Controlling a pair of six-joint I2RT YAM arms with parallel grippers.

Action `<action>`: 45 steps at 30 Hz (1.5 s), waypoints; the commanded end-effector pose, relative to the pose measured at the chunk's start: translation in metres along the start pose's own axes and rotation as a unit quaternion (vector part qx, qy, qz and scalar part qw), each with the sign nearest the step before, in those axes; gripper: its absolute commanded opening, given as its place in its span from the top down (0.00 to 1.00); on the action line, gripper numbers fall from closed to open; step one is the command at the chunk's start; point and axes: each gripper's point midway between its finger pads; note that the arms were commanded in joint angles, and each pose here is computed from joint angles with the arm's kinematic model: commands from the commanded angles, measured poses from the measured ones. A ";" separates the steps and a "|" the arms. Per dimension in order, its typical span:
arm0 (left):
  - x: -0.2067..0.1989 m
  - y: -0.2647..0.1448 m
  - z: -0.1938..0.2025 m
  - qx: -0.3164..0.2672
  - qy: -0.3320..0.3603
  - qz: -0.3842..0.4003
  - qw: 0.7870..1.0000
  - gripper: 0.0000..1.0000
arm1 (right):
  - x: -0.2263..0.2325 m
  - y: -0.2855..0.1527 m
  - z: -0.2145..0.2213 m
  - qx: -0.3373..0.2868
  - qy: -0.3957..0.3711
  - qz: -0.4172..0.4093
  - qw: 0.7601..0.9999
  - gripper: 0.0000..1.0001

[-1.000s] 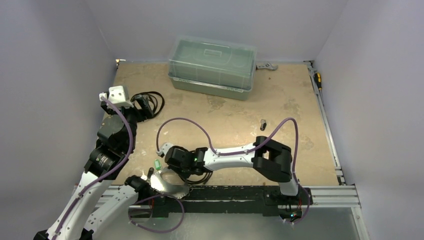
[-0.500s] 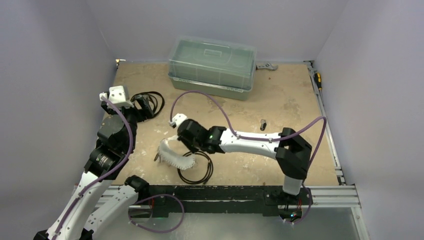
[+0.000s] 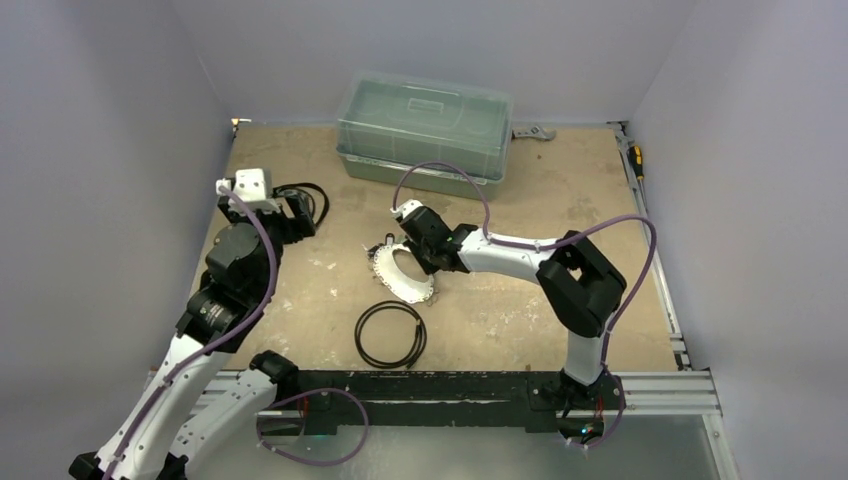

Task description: Put the keys on the keyring

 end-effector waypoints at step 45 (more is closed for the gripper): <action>-0.206 -0.017 0.245 0.044 0.438 0.640 0.629 0.48 | -0.036 -0.009 -0.006 -0.033 0.074 -0.035 0.996 1.00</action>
Point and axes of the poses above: each gripper's point midway between its finger pads, its own y axis out along the fingers, its own x axis along the line the jaws close on, z = x × y, and after that the axes turned 8 degrees about y, right-handed
